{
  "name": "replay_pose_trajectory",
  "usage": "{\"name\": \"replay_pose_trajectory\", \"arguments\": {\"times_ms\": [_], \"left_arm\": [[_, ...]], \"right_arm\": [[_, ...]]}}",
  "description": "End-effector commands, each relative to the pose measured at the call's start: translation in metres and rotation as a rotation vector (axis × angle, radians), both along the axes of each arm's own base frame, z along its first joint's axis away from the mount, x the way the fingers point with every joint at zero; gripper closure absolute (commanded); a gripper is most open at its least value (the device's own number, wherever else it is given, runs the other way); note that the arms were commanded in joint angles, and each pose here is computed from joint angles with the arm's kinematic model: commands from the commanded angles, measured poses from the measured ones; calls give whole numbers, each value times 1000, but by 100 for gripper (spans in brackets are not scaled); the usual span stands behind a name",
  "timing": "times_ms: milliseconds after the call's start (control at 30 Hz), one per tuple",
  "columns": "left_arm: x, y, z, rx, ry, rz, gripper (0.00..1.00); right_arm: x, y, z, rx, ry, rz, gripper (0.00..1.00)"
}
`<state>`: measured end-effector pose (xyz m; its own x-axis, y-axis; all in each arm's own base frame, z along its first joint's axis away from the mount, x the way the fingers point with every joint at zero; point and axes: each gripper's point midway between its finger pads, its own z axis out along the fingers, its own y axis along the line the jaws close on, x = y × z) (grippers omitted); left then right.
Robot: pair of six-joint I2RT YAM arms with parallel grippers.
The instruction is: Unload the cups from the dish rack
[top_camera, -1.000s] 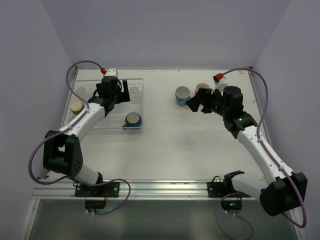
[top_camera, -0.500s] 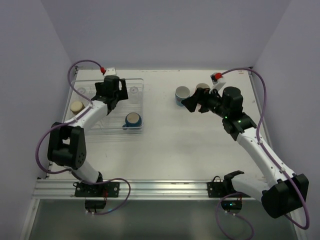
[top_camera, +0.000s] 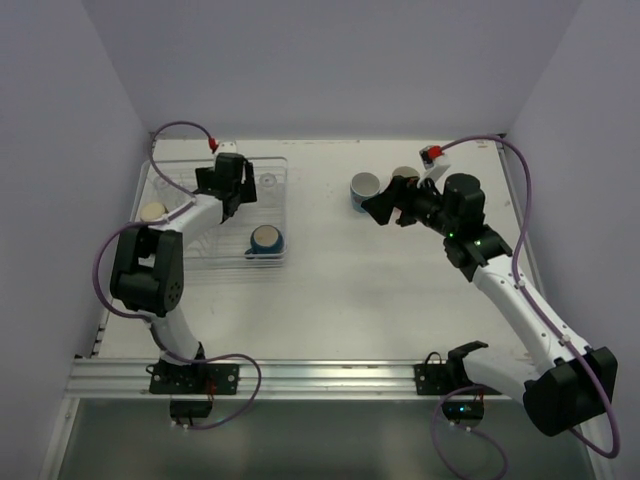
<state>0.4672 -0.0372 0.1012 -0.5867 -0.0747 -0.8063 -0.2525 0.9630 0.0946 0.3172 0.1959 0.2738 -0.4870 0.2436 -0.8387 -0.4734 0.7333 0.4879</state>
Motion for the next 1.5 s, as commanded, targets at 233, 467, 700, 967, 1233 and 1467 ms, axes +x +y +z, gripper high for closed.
{"name": "replay_pose_trajectory", "arguments": {"times_ms": [233, 467, 700, 967, 1233, 1467], "left_arm": [[13, -3, 29, -22, -85, -26, 35], [7, -13, 67, -96, -158, -60, 62], [-23, -37, 147, -275, -311, -150, 69], [-93, -102, 205, -651, -394, -448, 69], [-170, -146, 217, -983, -384, -703, 71], [-196, -158, 232, -1085, -428, -802, 71]], "right_arm": [[1, 16, 3, 9, -19, 55, 15], [-9, 31, 8, 53, -15, 96, 15], [-26, 63, 19, 241, 15, 154, 15], [-31, 89, 43, 490, 65, 214, 18], [-42, 112, 66, 618, 21, 359, 18], [-50, 134, 61, 645, 63, 439, 18]]}}
